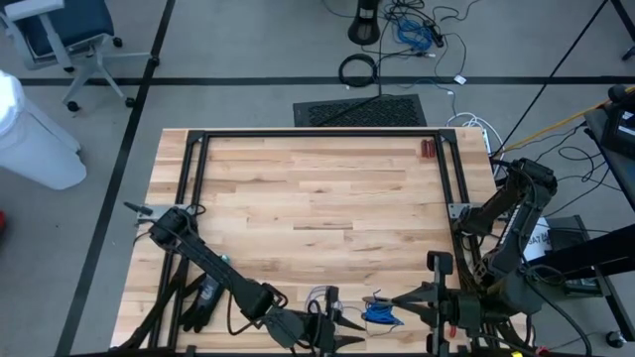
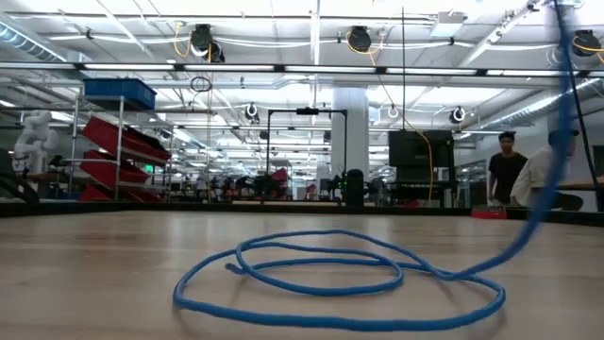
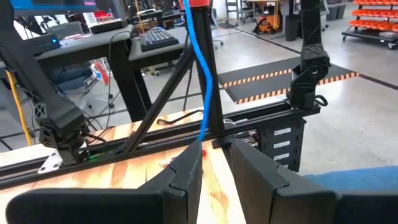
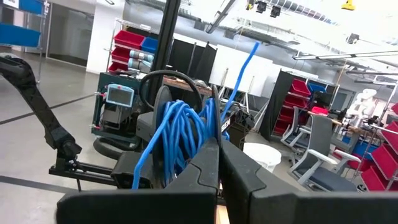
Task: Coil cords
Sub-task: Coil the blue wire onto the spool
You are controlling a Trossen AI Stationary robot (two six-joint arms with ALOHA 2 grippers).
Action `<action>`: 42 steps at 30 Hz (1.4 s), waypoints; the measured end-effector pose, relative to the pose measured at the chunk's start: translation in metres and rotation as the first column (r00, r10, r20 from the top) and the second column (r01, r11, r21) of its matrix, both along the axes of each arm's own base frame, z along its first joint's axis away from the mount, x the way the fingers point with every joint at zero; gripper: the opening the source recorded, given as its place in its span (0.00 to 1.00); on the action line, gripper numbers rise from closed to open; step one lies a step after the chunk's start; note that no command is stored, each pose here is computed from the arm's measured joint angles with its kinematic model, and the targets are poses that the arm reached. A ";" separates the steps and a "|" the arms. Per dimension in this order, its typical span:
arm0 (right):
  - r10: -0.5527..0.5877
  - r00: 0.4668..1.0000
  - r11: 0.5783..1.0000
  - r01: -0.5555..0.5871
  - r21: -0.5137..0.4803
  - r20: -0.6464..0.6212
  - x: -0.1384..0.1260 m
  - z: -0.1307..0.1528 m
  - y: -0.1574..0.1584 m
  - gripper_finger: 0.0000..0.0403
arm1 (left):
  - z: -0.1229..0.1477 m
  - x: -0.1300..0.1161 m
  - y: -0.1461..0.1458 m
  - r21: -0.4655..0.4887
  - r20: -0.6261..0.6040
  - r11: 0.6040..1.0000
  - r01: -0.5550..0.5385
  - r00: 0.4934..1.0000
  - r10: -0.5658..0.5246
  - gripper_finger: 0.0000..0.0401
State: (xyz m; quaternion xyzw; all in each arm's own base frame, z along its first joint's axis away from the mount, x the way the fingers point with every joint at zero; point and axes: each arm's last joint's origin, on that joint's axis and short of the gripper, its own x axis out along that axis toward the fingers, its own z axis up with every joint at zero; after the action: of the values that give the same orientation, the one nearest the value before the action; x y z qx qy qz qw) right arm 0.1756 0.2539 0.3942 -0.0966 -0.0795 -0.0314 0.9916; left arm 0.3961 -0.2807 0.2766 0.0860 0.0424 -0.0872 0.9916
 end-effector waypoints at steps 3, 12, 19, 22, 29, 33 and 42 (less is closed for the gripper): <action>0.000 1.000 1.000 0.000 0.000 0.000 0.000 0.000 0.000 0.00 | 0.000 0.000 0.000 -0.002 0.002 1.000 0.000 1.000 0.000 0.23; 0.000 1.000 1.000 0.000 0.000 0.000 0.000 0.000 0.000 0.00 | 0.001 0.002 0.005 0.002 0.012 0.994 -0.108 0.994 0.108 0.23; 0.000 1.000 1.000 0.000 0.000 0.000 0.000 0.000 0.000 0.00 | 0.001 0.001 0.003 -0.004 0.008 0.999 -0.050 0.999 0.050 0.23; 0.000 1.000 1.000 0.000 0.000 0.000 0.000 0.000 0.000 0.00 | 0.001 0.001 0.003 -0.004 0.008 0.999 -0.049 0.999 0.049 0.23; -0.003 1.000 1.000 0.003 -0.001 0.000 0.001 0.000 -0.001 0.00 | 0.001 0.002 0.004 -0.005 0.008 0.999 -0.048 0.999 0.048 0.23; -0.009 1.000 1.000 0.009 -0.001 0.000 0.002 0.000 -0.002 0.00 | 0.001 0.002 0.003 -0.008 0.008 1.000 -0.026 1.000 0.026 0.23; -0.013 1.000 1.000 0.013 -0.001 0.000 0.004 0.000 -0.003 0.00 | 0.001 0.004 0.006 -0.013 0.007 1.000 -0.019 1.000 0.019 0.23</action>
State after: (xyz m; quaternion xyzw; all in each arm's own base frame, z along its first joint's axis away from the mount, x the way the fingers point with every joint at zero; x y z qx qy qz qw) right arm 0.1794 0.2514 0.3942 -0.0978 -0.0790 -0.0380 0.9913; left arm 0.4003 -0.2745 0.2778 0.0796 0.0390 -0.0778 0.9930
